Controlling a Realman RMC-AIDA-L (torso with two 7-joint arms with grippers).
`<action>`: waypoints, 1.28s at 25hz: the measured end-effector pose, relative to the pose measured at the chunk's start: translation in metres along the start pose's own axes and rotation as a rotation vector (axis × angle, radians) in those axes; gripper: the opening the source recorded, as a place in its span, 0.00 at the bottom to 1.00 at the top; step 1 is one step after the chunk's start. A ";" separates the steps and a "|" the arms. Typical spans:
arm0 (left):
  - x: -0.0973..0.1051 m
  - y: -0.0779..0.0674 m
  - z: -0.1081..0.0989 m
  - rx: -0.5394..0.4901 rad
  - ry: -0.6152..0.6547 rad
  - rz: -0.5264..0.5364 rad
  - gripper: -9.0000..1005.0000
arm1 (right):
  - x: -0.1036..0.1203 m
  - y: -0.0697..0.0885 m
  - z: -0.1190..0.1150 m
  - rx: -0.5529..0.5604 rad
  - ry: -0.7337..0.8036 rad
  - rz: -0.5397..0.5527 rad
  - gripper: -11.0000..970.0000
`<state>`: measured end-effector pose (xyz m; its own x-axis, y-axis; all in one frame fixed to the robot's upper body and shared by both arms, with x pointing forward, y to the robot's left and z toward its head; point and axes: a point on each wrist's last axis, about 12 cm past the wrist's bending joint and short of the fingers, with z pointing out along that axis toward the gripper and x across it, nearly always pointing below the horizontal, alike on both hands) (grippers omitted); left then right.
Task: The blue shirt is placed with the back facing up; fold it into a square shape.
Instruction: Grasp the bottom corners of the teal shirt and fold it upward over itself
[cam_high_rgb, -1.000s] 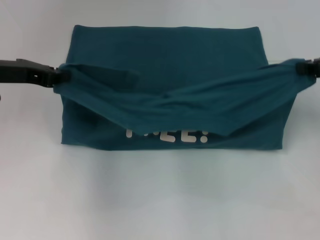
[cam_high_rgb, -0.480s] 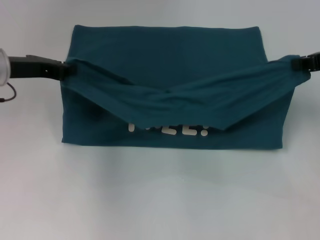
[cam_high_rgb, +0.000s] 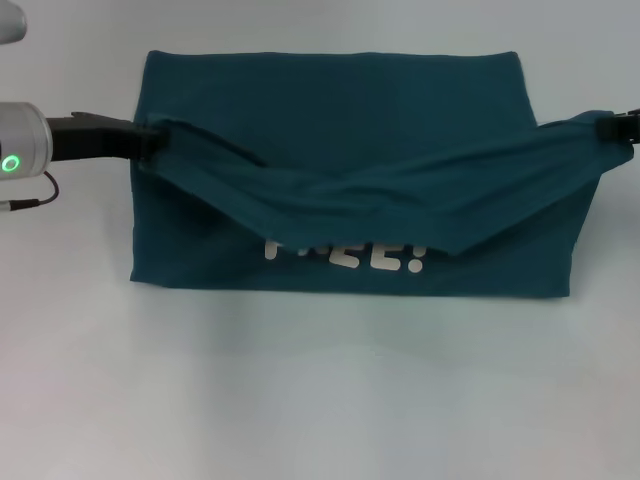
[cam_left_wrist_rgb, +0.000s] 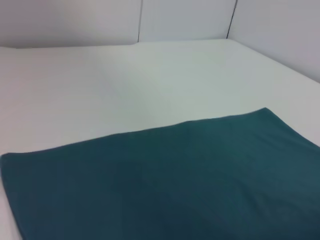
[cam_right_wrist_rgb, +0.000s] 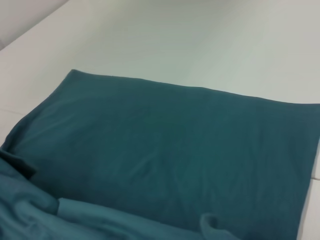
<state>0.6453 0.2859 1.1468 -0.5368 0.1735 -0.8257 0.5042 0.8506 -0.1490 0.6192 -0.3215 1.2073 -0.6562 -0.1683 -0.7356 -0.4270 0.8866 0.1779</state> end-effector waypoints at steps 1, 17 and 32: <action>0.000 0.001 0.000 -0.003 -0.005 -0.002 0.07 | 0.001 -0.001 0.000 0.002 -0.001 0.003 0.09; 0.010 0.001 0.015 -0.035 -0.052 0.007 0.07 | 0.006 -0.012 0.003 0.034 -0.009 0.018 0.10; 0.022 -0.001 0.023 -0.037 -0.089 0.023 0.16 | 0.006 -0.018 0.007 0.069 -0.044 0.035 0.10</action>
<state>0.6482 0.2773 1.1166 -0.4622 0.1497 -0.8741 0.4892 0.8651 -0.1106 0.6278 -0.3357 1.1948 -0.6413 -0.1194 -0.7580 -0.3595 0.9194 0.1593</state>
